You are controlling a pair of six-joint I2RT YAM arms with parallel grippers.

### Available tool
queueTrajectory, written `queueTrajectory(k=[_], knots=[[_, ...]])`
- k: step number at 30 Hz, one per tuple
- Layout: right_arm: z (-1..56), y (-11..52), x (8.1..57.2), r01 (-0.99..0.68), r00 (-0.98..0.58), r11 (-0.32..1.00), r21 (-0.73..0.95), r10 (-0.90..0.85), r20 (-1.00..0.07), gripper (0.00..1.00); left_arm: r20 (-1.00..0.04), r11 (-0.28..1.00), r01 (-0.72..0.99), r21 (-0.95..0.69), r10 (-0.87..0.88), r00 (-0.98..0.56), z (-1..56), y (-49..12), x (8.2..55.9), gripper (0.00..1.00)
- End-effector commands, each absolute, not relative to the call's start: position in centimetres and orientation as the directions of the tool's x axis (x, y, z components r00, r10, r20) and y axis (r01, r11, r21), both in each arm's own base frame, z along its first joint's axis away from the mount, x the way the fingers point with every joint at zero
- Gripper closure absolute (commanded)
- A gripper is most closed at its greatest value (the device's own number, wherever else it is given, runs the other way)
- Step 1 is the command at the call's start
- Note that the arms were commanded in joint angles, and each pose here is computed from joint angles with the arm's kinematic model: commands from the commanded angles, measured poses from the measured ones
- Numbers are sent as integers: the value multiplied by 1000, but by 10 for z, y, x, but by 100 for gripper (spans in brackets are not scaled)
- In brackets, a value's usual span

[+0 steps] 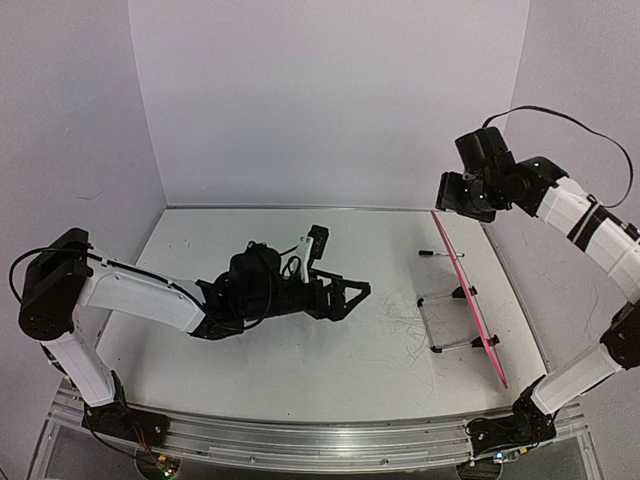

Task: Write a sentence on the whiteboard
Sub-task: Adjust the whiteboard at the center of the board.

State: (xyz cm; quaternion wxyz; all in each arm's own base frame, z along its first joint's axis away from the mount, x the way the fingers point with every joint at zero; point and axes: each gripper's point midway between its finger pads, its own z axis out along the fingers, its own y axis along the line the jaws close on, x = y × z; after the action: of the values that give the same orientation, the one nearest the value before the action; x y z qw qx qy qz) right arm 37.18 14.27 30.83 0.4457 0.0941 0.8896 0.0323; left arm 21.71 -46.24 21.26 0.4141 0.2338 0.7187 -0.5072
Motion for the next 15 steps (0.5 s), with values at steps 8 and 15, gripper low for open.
queueTrajectory(k=[8, 15], knots=[[289, 120, 315, 14, -749, 985, -172, -103, -655, 2, -821, 311, 766, -562, -102, -561, 227, -482, 218, 1], [262, 129, 280, 39, -818, 971, -236, -105, -566, 9, -837, 326, 776, -540, -108, -537, 232, -478, 220, 0]])
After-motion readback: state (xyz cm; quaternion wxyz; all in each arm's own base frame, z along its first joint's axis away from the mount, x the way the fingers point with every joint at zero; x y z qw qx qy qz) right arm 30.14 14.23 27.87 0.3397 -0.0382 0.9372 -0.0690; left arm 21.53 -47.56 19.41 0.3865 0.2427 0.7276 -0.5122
